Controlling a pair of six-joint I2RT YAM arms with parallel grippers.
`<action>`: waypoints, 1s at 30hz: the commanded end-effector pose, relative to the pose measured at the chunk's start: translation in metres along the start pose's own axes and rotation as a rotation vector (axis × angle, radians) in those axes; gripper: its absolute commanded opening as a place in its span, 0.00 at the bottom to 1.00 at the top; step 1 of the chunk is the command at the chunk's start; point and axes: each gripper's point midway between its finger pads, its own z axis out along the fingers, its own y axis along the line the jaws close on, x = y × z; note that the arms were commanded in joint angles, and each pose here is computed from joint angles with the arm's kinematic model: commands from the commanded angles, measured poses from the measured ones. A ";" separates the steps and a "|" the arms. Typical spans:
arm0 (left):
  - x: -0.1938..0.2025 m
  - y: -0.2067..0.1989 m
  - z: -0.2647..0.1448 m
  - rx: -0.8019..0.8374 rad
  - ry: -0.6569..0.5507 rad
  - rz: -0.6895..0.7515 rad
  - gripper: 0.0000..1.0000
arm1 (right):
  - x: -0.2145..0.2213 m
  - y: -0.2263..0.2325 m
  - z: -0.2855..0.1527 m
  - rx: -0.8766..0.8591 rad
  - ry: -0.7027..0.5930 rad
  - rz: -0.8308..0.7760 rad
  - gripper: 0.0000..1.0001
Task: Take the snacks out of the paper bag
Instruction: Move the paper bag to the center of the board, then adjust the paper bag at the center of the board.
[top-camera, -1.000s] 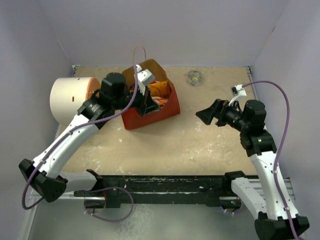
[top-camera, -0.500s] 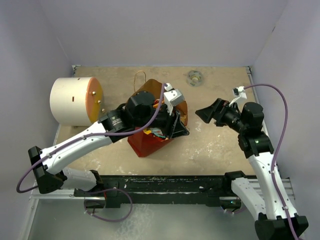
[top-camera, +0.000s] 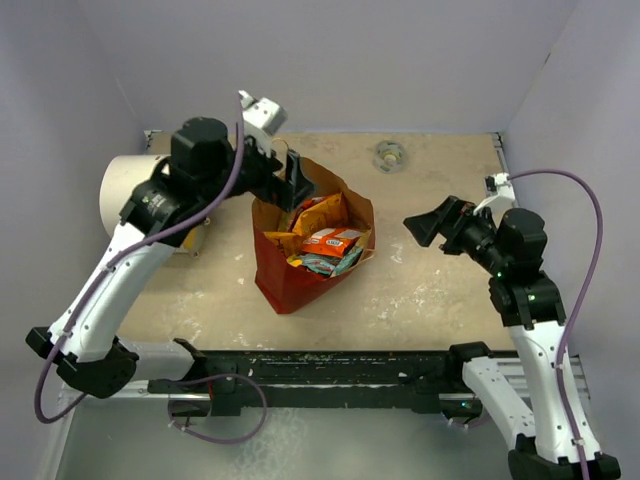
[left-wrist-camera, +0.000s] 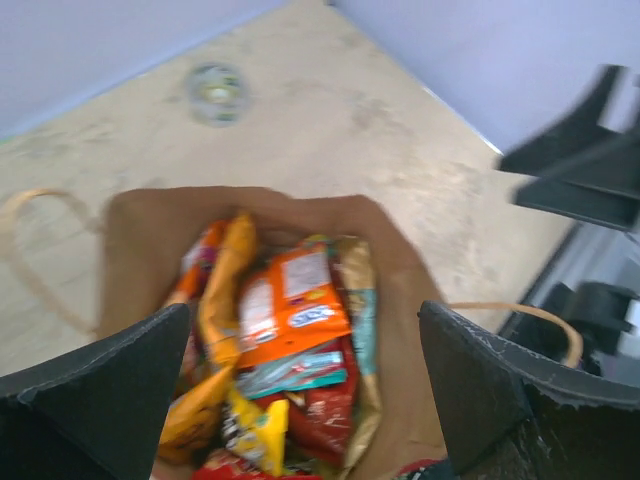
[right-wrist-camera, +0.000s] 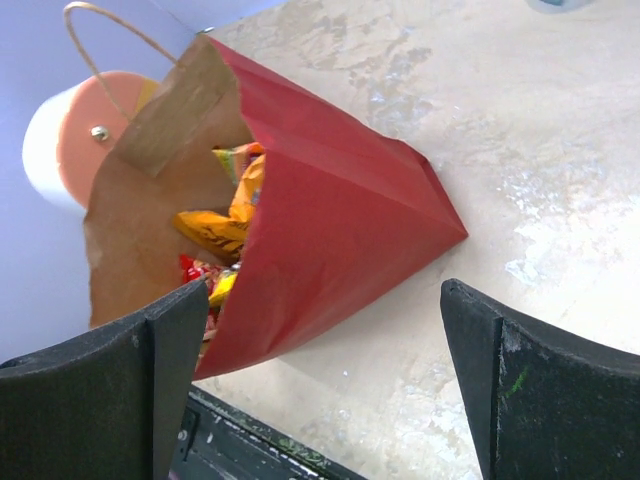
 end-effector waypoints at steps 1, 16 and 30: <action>-0.009 0.069 -0.017 -0.222 0.038 -0.016 0.99 | -0.014 0.041 -0.013 -0.160 0.030 -0.066 1.00; -0.013 0.135 0.052 0.117 -0.040 -0.294 0.93 | 0.030 0.096 -0.021 -0.454 0.222 0.109 1.00; 0.005 0.129 0.059 0.184 0.013 -0.337 0.24 | 0.045 0.146 -0.023 -0.574 0.286 0.213 0.97</action>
